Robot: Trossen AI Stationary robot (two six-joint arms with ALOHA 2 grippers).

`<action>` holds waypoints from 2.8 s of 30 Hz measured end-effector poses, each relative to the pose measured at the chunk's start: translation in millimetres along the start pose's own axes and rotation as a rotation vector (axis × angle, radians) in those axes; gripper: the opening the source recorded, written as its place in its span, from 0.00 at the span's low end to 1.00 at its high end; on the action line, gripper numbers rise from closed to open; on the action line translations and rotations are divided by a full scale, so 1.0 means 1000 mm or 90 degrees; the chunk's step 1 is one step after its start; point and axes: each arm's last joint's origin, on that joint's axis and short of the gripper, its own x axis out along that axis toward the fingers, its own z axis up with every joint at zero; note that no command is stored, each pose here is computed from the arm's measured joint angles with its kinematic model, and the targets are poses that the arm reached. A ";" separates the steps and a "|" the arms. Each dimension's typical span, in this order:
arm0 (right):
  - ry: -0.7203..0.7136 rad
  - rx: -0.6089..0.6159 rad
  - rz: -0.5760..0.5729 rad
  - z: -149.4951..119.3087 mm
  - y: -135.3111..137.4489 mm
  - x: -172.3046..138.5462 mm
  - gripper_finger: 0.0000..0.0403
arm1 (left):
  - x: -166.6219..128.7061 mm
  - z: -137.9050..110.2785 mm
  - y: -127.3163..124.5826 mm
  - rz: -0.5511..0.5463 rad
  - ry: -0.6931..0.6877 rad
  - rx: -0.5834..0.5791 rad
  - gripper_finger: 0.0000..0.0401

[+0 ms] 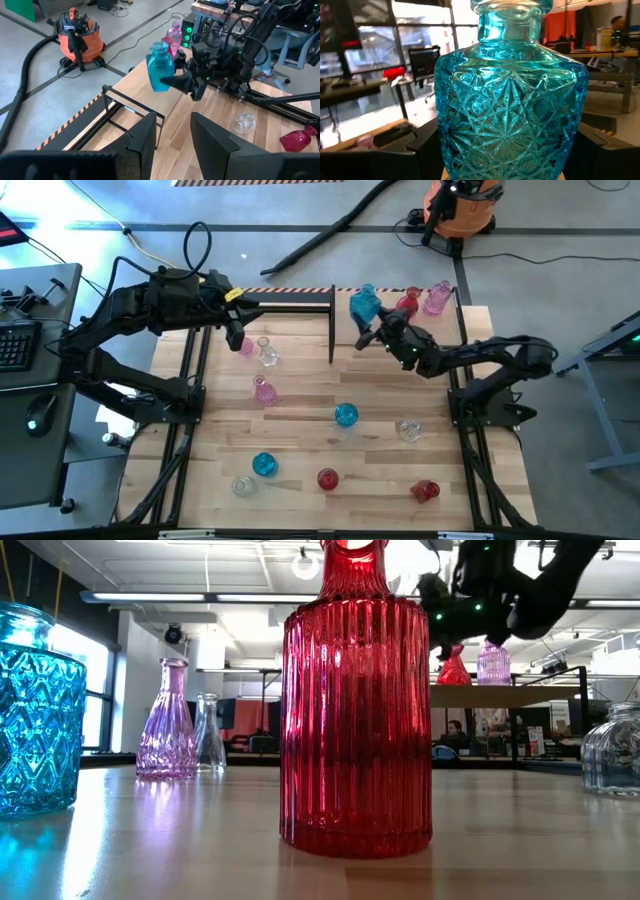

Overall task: Sort vases onto shelf
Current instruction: Put the top left blue vase on the shelf

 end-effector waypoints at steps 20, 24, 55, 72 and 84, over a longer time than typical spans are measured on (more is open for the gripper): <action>0.000 -0.045 -0.084 -0.023 0.016 0.038 0.67 | 0.000 0.000 0.000 0.000 0.000 0.000 0.28; -0.019 -0.039 -0.091 -0.020 0.016 0.038 0.67 | 0.000 0.000 0.000 0.000 0.000 0.001 0.28; 0.079 -0.070 -0.144 -0.024 0.023 0.051 0.67 | 0.000 0.000 0.000 0.000 0.000 0.000 0.28; 0.092 -0.067 -0.140 -0.026 0.023 0.051 0.70 | 0.000 0.000 0.000 0.000 0.000 0.000 0.28; 0.096 -0.070 -0.129 -0.027 0.023 0.051 0.70 | 0.000 0.000 0.000 0.000 0.000 -0.001 0.28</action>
